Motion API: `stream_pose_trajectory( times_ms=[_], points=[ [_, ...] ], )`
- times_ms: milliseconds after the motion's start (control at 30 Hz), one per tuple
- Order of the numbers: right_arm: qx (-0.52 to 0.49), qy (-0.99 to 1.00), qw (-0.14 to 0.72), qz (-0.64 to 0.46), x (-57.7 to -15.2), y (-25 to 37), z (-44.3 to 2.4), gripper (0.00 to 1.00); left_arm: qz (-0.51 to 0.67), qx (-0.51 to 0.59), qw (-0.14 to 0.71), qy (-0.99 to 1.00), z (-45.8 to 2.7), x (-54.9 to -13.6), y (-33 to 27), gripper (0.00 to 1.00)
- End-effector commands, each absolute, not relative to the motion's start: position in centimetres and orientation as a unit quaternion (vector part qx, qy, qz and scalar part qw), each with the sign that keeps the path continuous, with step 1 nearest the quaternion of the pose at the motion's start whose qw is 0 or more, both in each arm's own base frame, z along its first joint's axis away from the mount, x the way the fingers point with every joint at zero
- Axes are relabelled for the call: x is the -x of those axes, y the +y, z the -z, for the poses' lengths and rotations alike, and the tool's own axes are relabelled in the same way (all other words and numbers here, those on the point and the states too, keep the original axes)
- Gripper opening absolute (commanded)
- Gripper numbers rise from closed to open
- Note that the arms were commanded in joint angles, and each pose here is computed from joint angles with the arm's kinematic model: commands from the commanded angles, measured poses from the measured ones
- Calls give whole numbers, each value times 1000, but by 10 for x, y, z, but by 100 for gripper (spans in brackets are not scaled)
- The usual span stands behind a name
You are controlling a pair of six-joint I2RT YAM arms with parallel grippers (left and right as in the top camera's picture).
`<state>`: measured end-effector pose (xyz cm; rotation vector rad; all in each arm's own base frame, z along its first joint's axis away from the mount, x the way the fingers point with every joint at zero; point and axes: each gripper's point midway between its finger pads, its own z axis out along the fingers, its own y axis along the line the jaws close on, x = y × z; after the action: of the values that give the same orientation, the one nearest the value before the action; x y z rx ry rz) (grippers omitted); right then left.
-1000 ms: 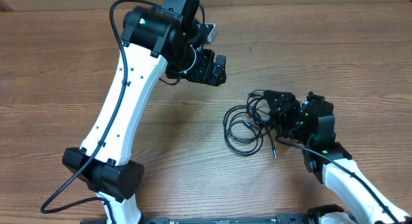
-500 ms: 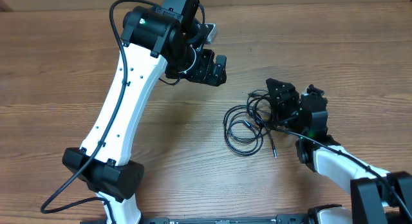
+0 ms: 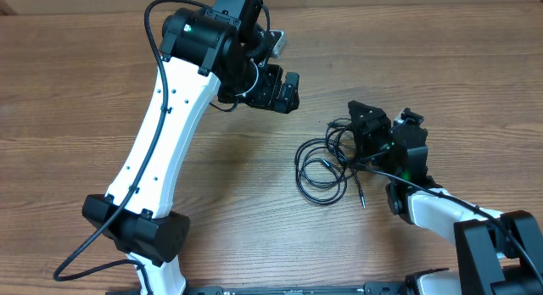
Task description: Untangle cables
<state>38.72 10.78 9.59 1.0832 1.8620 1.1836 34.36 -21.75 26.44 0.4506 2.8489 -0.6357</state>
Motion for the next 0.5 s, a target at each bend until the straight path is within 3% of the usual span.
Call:
stream_pose_trajectory(
  times_ms=[0,167,333,467],
  points=[
    [-414,713,351,-443,-391,113,-97,63,212,-150,91,961,-261,-345,-220,97],
    [-411,715,358,-437,-389,121,-97,60,212,-150,91,961,-261,-345,-220,98],
    [-412,713,362,-437,-390,121,-98,39,212,-150,91,961,-261,-345,-220,98],
    [-355,723,371,-463,-391,136,-114,16,211,-150,91,961,-261,-345,-220,99]
  ],
)
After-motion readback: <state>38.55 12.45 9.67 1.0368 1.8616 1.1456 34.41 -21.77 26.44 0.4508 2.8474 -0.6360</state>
